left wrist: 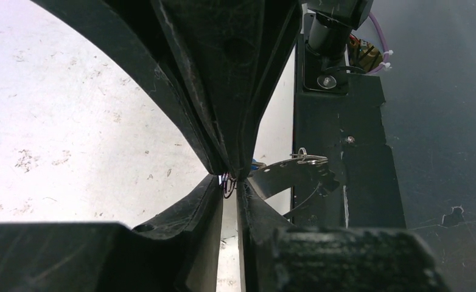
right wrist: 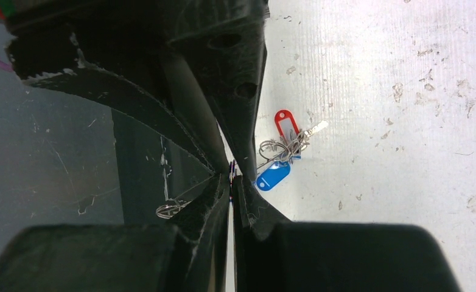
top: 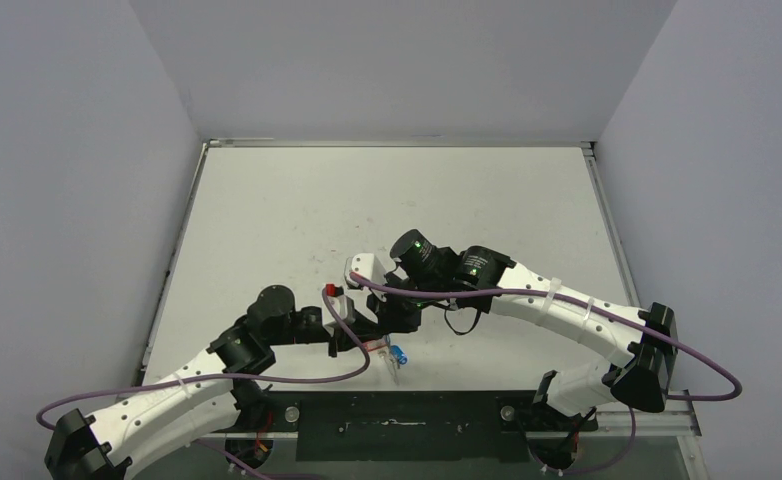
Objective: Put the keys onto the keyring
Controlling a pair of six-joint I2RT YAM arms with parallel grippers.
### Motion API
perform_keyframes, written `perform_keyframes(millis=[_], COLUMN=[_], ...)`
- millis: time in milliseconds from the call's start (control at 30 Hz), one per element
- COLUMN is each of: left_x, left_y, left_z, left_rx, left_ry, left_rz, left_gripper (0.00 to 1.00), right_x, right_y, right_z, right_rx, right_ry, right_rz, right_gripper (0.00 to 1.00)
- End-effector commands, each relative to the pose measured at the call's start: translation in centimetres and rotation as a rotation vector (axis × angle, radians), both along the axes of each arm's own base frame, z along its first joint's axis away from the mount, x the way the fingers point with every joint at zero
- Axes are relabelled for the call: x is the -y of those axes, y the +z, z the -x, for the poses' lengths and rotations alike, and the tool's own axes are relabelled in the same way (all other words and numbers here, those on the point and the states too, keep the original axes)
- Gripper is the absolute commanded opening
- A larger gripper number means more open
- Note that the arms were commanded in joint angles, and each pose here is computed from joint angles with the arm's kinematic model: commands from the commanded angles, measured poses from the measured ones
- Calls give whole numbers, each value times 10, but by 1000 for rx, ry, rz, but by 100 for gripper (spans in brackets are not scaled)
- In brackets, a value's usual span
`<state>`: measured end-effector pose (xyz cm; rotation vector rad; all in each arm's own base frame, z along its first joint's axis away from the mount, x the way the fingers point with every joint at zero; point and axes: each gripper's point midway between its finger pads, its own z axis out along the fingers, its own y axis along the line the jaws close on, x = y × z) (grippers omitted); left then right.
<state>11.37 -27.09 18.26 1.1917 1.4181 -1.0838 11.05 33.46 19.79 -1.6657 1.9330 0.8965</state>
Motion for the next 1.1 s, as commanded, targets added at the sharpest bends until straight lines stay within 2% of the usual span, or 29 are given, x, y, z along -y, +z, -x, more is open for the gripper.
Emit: perform_keyframes(millis=[0,67,133,167,300,433,567,667,800,1000,1067], left_x=[6,7,7,7,4,1,-2,-4,-6,-6,-6], left_y=[15,13,12,13,13,14,21,31,36,40,39], left_z=[1,2,3,3,4,4,5,8,10,10,9], left_rx=[35,30,26,27,31,38,75,83,98,110,110], left_ry=[-21,-26,-30,-32,-23,-4,8,18,19,21,21], left_rz=[59,54,52,54,61,85,143,216,265,271,264], left_gripper=[9,0,0,0,0,0,0,0,0,0,0], right_x=[-18,-17,-17,-16,-13,-4,1,2,2,-1,0], right_y=[24,24,23,23,25,35,46,51,44,26,18], right_z=[-7,-7,-9,-10,-18,-27,-22,-10,-1,1,-1], right_rx=[44,47,53,58,82,102,93,111,91,40,37], right_ry=[0,-2,-10,-13,-43,-79,-29,54,101,120,112], right_rz=[-90,-90,-86,-86,-109,-194,-322,-400,-419,-376,-350], right_gripper=[0,0,0,3,24,46,54,56,55,49,43])
